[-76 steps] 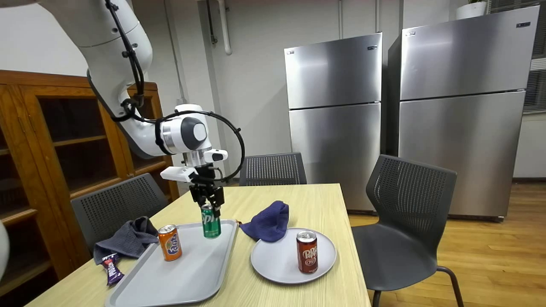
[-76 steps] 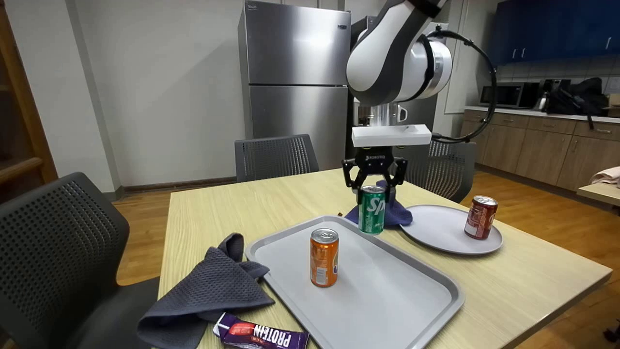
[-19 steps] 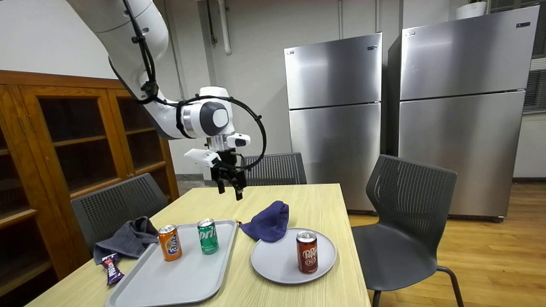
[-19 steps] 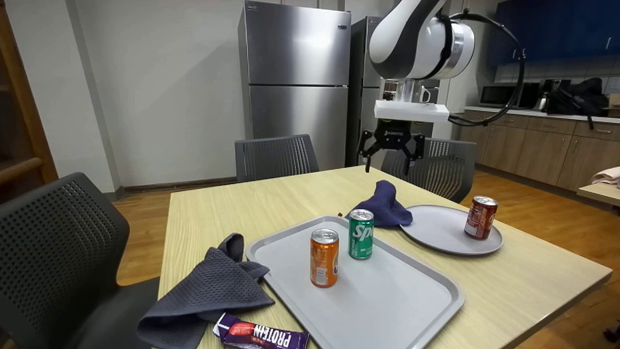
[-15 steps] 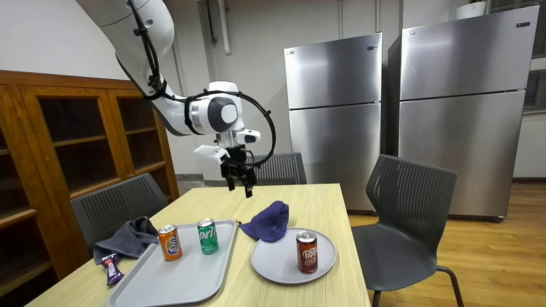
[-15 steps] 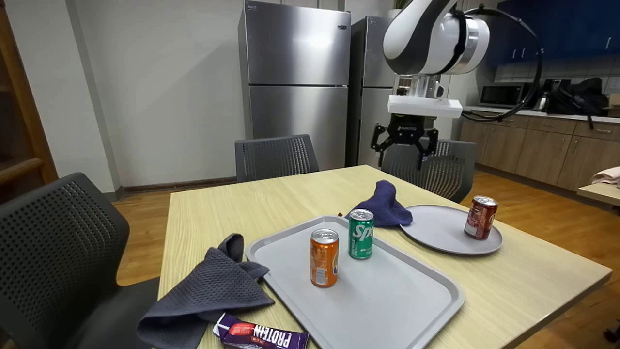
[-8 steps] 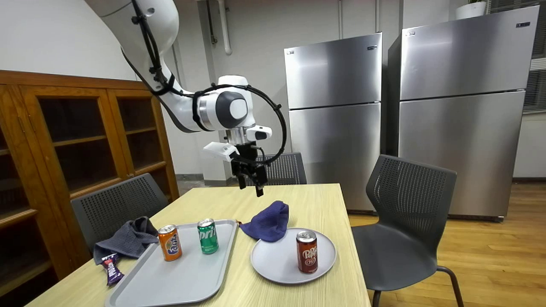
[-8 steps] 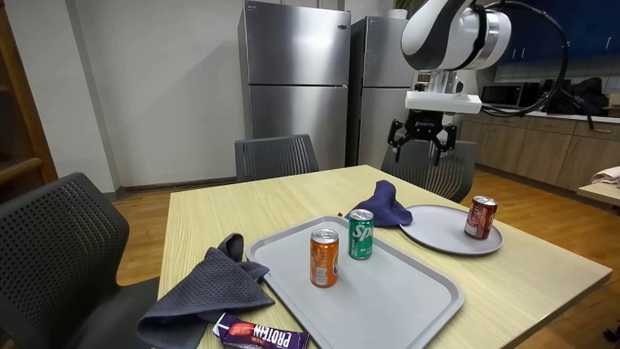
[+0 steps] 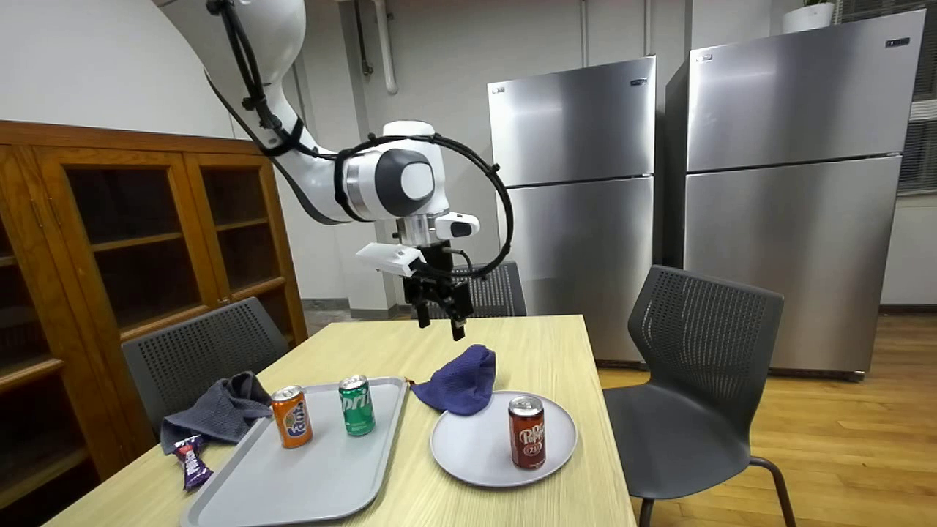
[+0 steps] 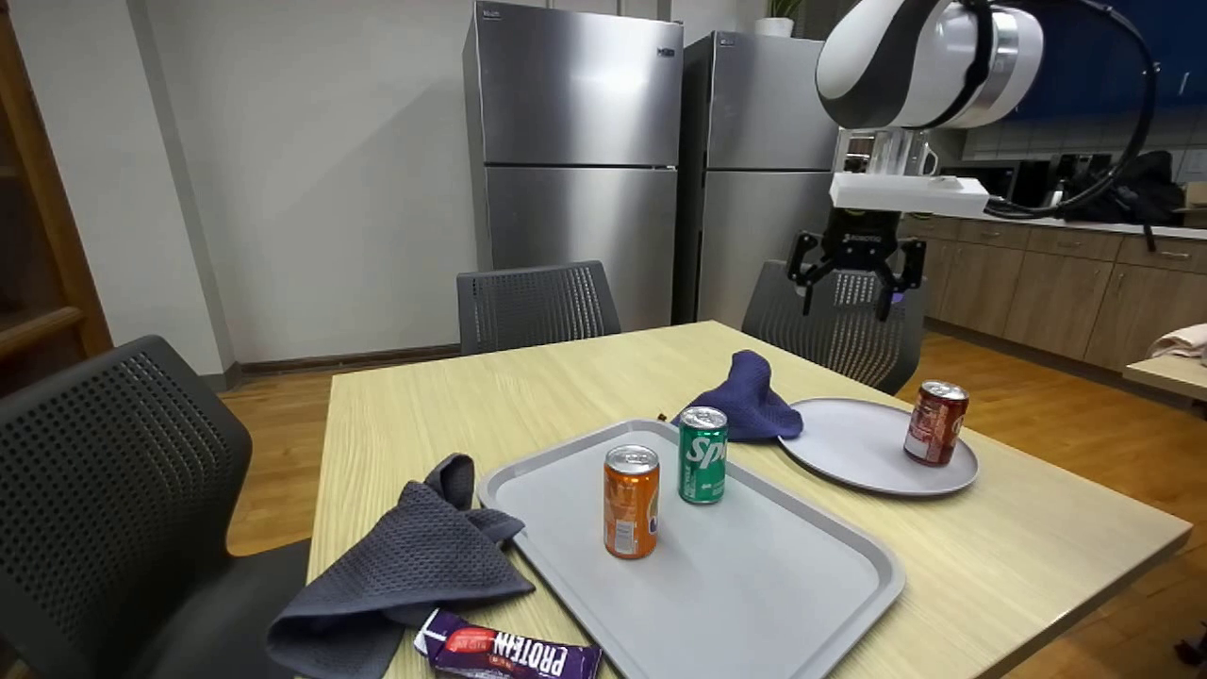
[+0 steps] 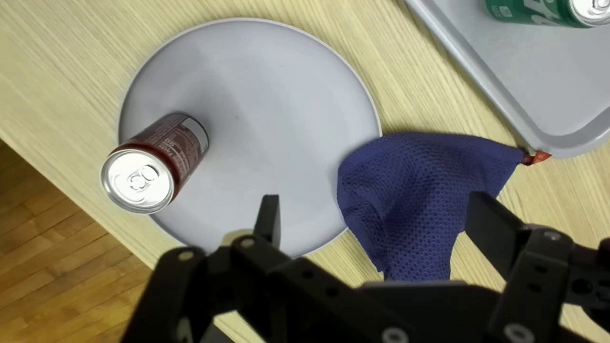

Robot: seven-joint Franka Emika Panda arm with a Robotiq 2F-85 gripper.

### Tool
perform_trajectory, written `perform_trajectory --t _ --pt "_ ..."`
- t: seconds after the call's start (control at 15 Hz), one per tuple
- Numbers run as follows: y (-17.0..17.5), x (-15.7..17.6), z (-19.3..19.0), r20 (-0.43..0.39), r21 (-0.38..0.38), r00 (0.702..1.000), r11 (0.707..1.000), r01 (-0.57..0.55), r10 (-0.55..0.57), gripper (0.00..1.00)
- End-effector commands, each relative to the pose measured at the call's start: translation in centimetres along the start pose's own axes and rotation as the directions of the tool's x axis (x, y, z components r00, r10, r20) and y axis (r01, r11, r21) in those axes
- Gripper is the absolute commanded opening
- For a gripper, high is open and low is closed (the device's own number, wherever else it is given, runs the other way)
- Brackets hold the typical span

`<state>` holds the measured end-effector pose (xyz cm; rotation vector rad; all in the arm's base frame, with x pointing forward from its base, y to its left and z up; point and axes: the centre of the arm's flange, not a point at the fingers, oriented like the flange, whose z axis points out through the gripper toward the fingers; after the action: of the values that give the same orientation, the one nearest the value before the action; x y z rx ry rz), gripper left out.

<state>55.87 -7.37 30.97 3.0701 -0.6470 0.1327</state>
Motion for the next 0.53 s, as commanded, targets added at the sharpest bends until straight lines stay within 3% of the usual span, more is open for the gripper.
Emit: perform_trajectory --t 0.0,0.47 --pt "2.9 -0.9 -1.4 0.005 -0.011 0.994 0.994 0.105 -0.105 1.00" --pt "9.2 0.7 0.1 0.030 -0.024 0.956 0.956 0.291 -0.291 1.00"
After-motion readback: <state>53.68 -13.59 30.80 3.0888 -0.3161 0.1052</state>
